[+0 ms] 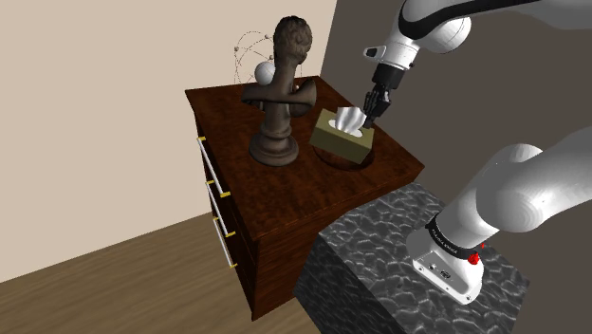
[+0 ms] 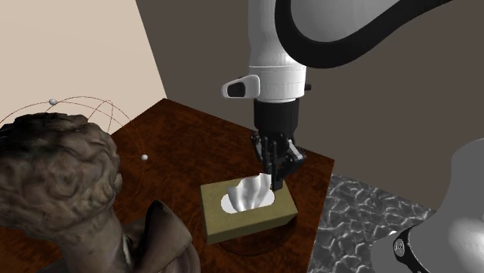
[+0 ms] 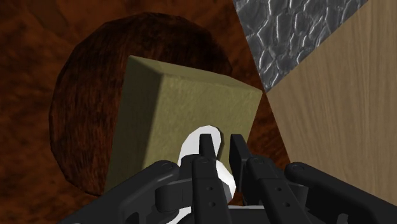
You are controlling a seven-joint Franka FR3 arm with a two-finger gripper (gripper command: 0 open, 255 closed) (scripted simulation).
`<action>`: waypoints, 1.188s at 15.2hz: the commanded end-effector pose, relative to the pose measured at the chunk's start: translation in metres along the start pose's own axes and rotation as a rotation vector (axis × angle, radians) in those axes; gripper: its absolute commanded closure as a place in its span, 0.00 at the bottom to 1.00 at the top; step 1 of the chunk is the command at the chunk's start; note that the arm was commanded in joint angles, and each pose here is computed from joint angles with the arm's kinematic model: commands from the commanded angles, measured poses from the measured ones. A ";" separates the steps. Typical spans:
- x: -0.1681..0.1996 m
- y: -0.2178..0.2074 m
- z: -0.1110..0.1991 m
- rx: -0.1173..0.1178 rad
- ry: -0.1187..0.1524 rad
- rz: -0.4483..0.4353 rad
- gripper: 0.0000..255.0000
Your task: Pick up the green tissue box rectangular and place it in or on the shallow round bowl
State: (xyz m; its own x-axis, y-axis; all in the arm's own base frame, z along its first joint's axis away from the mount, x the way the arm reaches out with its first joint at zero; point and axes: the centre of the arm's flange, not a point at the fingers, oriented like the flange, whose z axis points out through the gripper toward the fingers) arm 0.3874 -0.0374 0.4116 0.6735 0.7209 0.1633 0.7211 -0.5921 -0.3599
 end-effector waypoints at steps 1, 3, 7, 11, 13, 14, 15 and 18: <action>0.000 0.000 0.000 0.000 0.000 0.000 1.00; 0.000 0.000 0.000 0.000 0.000 0.000 0.00; 0.000 0.000 0.000 0.000 0.000 0.000 0.00; 0.000 0.000 -0.050 0.000 0.000 0.000 0.00; 0.000 0.000 -0.050 0.000 0.000 0.000 0.00; 0.000 0.000 -0.050 0.000 0.000 0.000 0.00; 0.000 0.000 -0.050 0.000 0.000 0.000 0.00; 0.000 0.000 -0.050 0.000 0.000 0.000 0.00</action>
State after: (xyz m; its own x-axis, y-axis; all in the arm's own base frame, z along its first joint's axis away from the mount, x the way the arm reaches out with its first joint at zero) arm 0.3955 -0.0553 0.4574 0.6735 0.7210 0.1633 0.7211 -0.5921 -0.3599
